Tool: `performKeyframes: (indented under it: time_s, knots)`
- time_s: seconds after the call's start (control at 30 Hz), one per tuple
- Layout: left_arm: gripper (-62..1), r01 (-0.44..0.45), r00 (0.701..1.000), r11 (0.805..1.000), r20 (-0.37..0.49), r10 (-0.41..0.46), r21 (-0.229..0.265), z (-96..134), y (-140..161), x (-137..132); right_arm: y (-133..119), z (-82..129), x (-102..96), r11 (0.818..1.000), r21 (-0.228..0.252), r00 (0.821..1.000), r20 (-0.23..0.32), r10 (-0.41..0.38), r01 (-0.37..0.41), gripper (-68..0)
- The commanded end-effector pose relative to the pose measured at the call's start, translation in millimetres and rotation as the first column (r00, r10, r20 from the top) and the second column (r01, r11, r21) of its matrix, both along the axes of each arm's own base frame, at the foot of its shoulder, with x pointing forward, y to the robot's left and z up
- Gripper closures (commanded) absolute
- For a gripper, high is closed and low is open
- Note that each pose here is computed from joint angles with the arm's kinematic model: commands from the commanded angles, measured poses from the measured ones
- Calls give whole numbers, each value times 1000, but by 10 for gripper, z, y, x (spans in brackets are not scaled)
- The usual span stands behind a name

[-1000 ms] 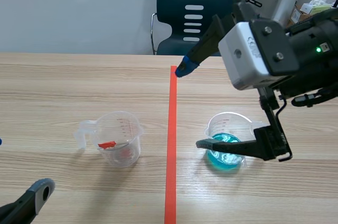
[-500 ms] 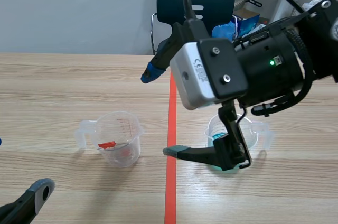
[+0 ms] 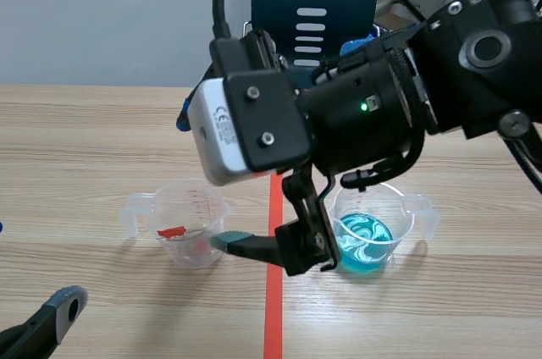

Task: Do the redox reaction experiment

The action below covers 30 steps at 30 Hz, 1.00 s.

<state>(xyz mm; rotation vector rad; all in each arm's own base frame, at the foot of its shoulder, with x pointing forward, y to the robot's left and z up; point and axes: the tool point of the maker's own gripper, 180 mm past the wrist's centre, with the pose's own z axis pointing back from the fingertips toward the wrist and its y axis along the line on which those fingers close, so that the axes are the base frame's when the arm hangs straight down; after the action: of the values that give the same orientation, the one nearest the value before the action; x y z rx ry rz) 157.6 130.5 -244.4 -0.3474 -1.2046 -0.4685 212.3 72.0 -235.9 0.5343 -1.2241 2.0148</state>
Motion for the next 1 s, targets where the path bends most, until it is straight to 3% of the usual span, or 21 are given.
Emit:
performKeyframes:
  time_s: [0.0, 0.17, 0.53, 0.97]
  knots:
    - [-623, 1, 1000, 1000, 21, 0, -22, 78, -37, 14, 54, 19, -51, 1000, 7, 1000, -3, 21, -21, -591]
    - [-623, 1, 1000, 1000, 21, 0, -22, 78, -37, 14, 143, -55, -168, 999, -5, 999, -19, 47, -47, -591]
    - [-623, 1, 1000, 1000, 22, 0, -21, 78, -36, 15, 263, -51, -95, 1000, 13, 1000, 2, 10, -10, -562]
    - [-623, 1, 1000, 1000, 22, 0, -21, 78, -36, 15, 272, -321, -71, 999, -36, 998, -54, -10, 8, -560]
